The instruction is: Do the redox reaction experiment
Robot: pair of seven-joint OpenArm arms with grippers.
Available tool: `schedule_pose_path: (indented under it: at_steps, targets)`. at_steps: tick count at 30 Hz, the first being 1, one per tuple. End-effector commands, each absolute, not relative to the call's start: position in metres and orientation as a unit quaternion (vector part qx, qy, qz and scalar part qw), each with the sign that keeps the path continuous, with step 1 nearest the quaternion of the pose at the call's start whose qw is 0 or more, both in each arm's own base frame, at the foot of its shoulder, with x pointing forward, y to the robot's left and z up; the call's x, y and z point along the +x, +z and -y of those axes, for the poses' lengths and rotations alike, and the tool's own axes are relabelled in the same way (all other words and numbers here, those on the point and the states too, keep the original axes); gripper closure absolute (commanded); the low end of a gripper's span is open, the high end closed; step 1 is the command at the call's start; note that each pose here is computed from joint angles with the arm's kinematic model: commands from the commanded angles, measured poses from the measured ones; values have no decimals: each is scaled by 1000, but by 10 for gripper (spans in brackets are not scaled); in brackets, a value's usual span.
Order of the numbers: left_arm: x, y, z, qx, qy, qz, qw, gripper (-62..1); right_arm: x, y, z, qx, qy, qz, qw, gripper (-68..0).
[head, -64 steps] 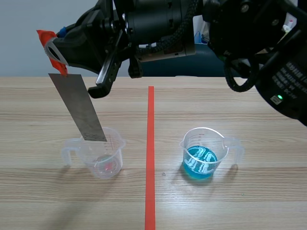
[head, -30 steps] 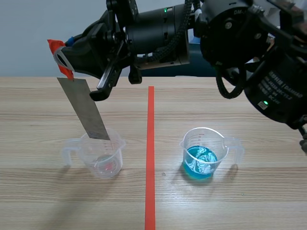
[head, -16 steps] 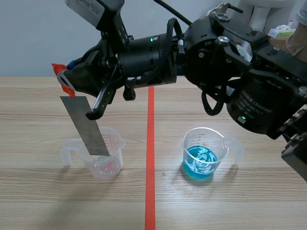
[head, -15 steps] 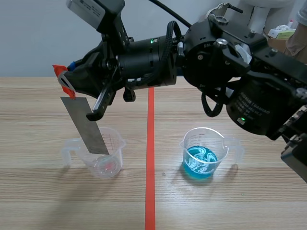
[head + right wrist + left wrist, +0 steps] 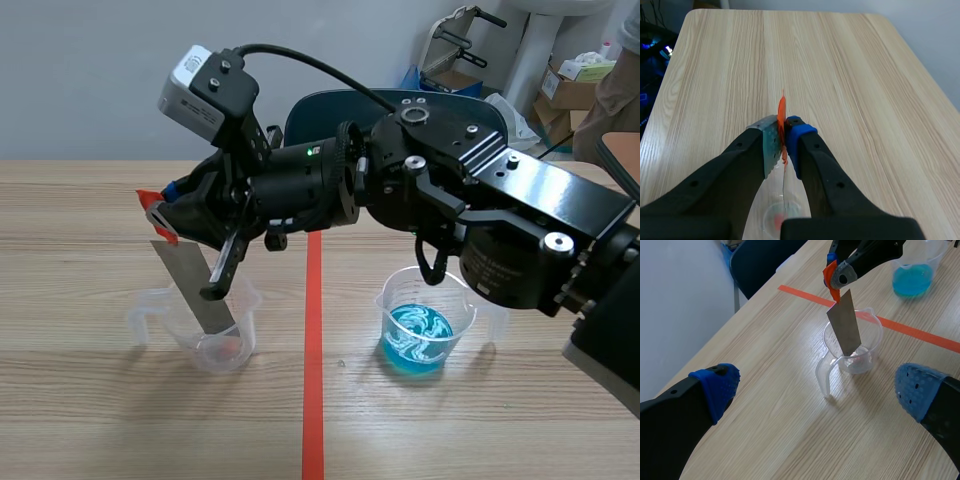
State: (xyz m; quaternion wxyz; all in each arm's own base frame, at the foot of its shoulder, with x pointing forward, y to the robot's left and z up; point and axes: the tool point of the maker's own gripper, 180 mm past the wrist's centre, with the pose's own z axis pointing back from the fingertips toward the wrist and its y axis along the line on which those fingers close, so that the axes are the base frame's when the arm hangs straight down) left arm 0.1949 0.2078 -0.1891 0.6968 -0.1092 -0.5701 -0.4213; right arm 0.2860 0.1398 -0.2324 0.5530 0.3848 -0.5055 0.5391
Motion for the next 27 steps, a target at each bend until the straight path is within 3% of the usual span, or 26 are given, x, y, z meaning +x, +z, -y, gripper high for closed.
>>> schedule_pose_path:
  at_steps: [1,24,27]
  targets:
    - [196,-182,-206,-113,-418,582,688,-623,287,-215,-145,389,540,525,530,-9]
    - [196,-182,-206,-113,-418,582,688,-623,279,-228,-144,370,561,531,516,-11]
    - [196,-182,-206,-113,-418,582,688,-623,279,-228,-144,370,561,531,515,-89]
